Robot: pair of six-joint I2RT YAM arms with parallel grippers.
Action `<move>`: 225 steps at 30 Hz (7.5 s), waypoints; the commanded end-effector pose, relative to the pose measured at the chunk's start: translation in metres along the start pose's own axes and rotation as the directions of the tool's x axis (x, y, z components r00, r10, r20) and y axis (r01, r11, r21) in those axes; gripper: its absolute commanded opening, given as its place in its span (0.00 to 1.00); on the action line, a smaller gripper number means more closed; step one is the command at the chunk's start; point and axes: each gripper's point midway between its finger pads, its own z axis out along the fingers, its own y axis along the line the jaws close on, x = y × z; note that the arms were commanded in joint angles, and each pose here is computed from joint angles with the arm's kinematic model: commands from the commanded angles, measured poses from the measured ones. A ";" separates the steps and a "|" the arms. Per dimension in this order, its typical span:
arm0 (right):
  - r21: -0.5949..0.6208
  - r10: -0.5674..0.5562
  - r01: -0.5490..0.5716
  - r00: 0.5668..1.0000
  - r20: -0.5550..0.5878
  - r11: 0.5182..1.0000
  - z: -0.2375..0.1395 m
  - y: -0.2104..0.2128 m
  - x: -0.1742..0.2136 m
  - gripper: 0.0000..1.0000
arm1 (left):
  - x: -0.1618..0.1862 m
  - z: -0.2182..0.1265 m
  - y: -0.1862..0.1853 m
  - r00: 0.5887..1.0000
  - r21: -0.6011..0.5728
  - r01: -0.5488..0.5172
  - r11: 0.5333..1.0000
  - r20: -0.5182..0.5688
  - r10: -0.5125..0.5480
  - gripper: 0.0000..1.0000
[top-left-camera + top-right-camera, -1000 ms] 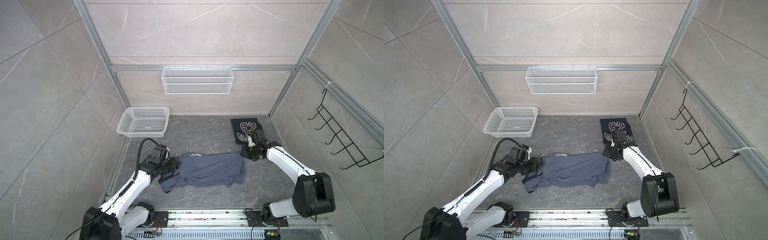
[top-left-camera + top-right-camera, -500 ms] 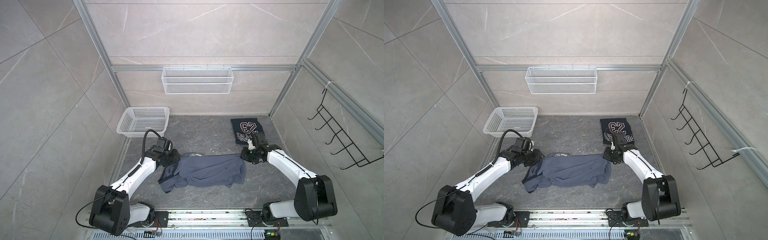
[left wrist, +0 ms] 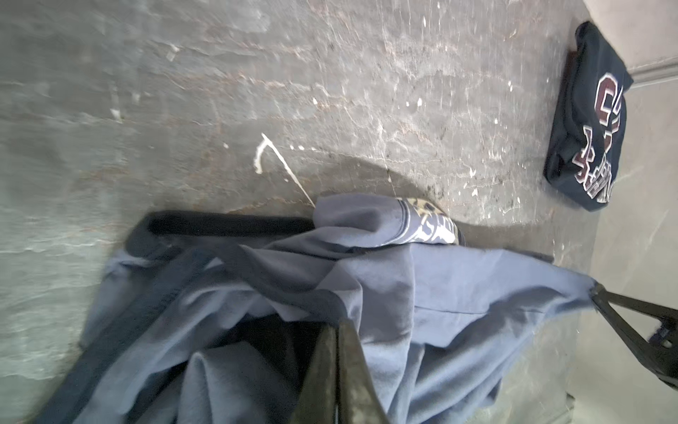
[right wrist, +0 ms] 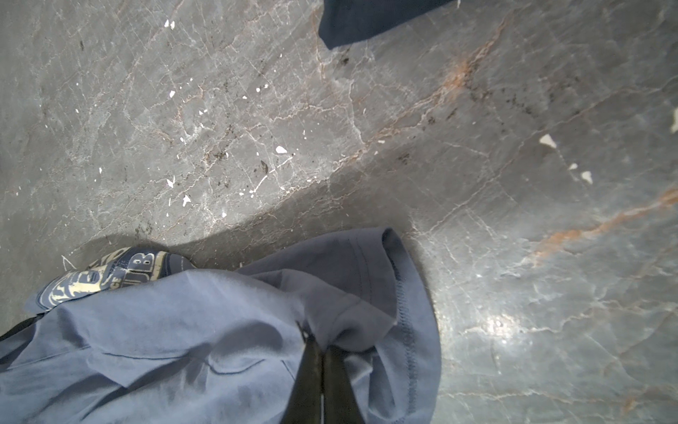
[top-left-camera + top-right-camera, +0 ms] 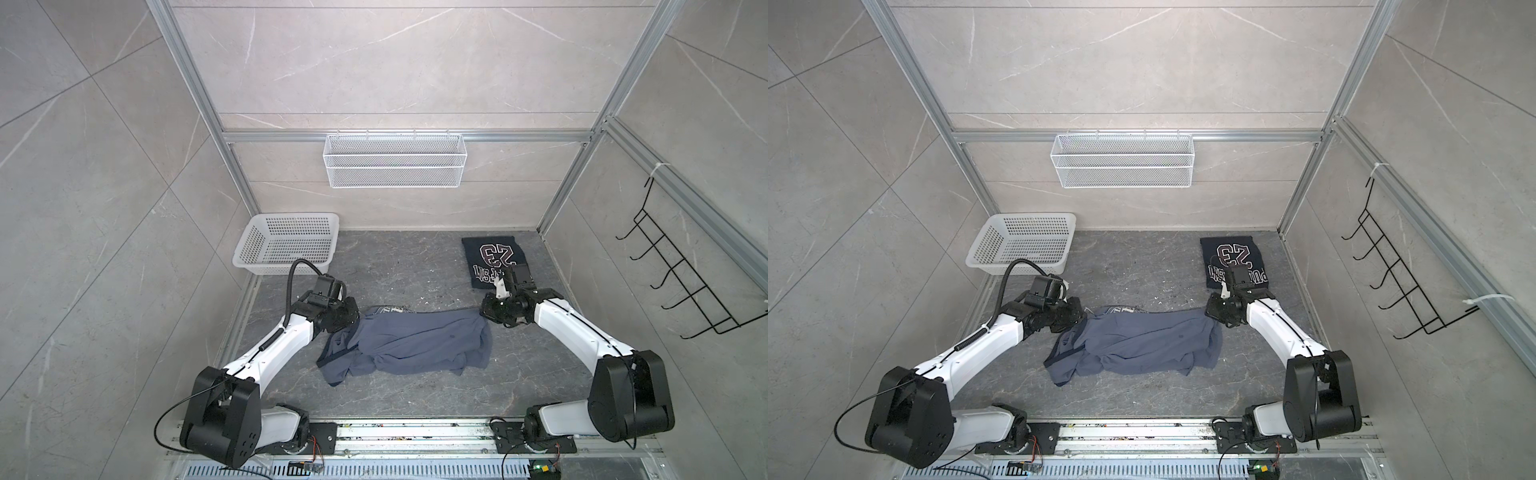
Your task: Fold and stack the tank tops
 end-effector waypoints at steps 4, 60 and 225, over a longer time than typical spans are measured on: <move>-0.067 -0.020 0.019 1.000 -0.008 0.998 0.002 0.024 -0.024 0.00 | -0.032 -0.062 0.007 0.957 0.003 -0.008 1.000 0.290 0.007 0.00; -0.169 0.034 -0.068 0.980 -0.197 0.983 0.085 0.012 0.017 0.20 | -0.024 -0.041 0.041 0.974 -0.028 0.098 0.995 0.206 -0.090 0.00; 0.011 0.019 -0.017 0.960 -0.280 1.000 0.006 0.007 0.144 0.61 | -0.033 0.095 -0.010 0.974 -0.185 -0.174 0.967 -0.177 0.142 0.63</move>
